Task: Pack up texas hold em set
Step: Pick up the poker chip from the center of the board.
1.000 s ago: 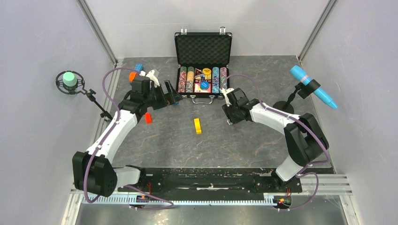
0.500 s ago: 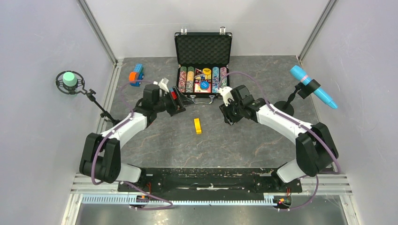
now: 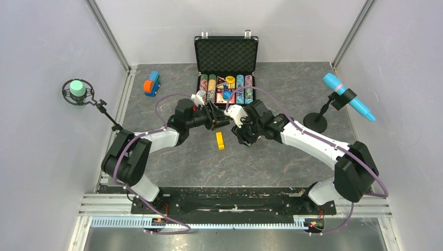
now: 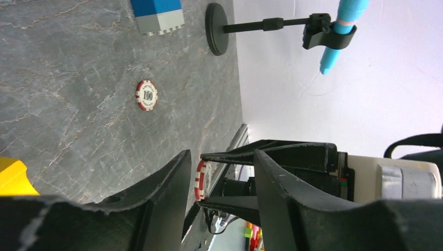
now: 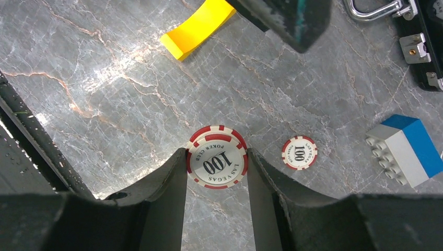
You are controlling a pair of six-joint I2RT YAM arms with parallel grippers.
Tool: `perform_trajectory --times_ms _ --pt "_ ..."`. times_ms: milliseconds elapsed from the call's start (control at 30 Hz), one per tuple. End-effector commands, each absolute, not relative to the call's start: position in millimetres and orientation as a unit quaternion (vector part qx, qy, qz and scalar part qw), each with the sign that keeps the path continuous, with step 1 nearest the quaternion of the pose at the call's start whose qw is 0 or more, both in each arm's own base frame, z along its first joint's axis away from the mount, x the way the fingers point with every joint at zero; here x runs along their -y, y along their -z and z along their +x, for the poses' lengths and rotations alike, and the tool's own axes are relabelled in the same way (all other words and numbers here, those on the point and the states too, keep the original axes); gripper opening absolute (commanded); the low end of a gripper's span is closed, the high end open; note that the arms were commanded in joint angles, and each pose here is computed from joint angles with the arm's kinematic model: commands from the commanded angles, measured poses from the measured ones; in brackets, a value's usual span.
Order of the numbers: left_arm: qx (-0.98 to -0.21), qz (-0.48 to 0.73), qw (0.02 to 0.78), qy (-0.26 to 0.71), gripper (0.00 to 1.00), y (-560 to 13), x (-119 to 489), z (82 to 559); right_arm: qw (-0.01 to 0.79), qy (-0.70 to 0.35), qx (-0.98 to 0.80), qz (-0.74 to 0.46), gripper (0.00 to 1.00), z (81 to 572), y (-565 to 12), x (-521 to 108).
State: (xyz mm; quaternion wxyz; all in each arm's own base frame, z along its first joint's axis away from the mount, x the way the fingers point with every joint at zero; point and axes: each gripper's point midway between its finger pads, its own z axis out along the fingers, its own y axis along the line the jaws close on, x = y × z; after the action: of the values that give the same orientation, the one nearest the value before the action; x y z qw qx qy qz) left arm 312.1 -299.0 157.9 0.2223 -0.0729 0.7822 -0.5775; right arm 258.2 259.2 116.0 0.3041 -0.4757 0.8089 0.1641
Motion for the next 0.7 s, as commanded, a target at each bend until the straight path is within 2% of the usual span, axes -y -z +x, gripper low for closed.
perform_trajectory --times_ms 0,667 --pt "-0.747 -0.058 0.222 0.624 0.53 -181 307 306 0.359 -0.162 -0.787 -0.475 0.09 273 -153 -264" --pt "-0.744 -0.002 0.183 0.643 0.52 -176 328 274 0.410 -0.153 -0.774 -0.458 0.10 286 -186 -266"
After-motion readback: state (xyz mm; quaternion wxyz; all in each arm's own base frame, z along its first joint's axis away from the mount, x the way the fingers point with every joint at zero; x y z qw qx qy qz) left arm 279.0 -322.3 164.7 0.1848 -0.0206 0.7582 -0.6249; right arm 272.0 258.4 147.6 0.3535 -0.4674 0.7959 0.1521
